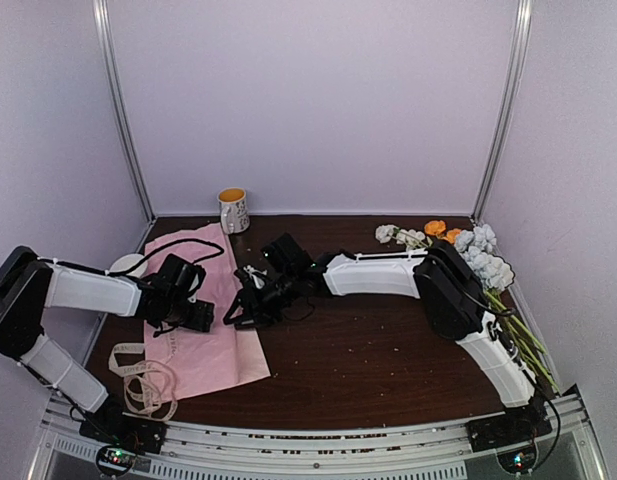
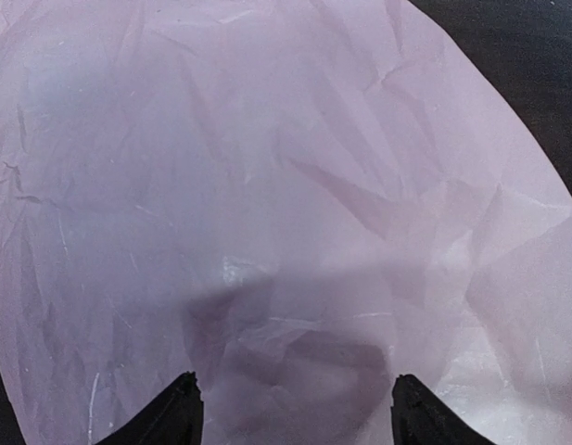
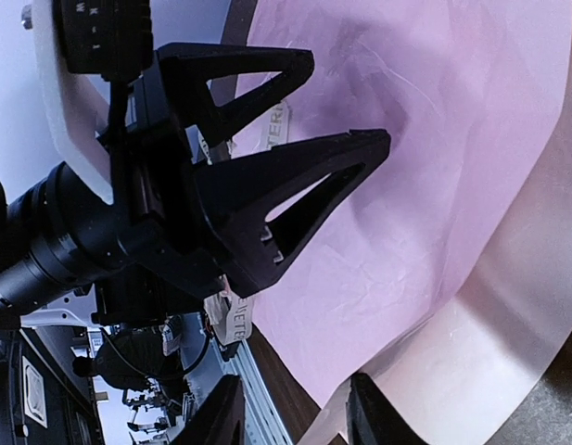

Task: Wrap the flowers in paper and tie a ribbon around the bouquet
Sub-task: Pick up the corner of the folded wrapping paper at the corner of the board, then unfold the folded wrapping paper at the center of the board, then adjust the flattened wrapping paper at the center of the board.

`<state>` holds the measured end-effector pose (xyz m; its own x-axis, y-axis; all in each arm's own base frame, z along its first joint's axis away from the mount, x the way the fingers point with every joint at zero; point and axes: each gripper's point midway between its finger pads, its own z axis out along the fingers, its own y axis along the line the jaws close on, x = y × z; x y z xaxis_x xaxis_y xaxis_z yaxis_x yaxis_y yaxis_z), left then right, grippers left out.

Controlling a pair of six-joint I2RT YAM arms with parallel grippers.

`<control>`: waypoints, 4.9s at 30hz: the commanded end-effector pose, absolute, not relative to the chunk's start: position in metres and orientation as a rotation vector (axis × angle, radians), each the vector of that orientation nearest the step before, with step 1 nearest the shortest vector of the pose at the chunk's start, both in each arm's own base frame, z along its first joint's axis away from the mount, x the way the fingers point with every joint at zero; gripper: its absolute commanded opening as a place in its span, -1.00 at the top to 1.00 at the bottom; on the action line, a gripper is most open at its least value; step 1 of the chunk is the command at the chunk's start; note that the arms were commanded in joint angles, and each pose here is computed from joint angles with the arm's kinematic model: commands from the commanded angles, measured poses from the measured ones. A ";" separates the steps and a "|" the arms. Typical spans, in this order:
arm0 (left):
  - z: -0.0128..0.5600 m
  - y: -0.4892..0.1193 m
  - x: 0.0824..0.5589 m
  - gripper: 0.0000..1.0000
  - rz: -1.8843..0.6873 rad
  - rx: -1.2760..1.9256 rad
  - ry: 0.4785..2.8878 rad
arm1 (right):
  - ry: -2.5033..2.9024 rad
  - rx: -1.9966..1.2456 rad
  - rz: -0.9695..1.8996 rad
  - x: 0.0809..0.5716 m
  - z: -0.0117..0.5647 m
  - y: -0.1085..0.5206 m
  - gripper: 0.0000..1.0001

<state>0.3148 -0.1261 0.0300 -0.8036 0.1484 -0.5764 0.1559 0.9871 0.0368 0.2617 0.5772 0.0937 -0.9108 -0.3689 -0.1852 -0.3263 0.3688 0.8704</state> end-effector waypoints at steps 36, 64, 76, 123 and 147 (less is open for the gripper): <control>0.236 -0.120 0.314 -0.44 -0.212 0.118 1.967 | -3.444 1.245 -1.376 0.256 0.381 0.344 1.00; 0.198 -0.185 0.314 -0.96 -0.940 0.022 2.080 | -2.536 2.152 -0.873 0.149 0.146 0.541 1.00; 0.123 -0.164 0.315 -0.92 -0.859 -0.157 2.276 | -2.552 2.116 -0.934 0.152 0.134 0.553 1.00; 0.094 -0.177 0.336 1.00 -0.731 0.280 2.484 | -3.392 0.229 -0.235 0.404 0.070 0.200 -0.57; 0.089 -0.168 0.316 -0.34 -0.497 0.037 2.465 | -3.369 0.088 0.801 0.332 0.209 0.012 -0.13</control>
<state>0.3135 -0.1784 0.0649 -0.8579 -0.0917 -0.5055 0.1540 0.8928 -0.4233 0.3494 0.0633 0.1811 -0.9369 -0.1066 -0.3330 -0.0324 0.9748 -0.2207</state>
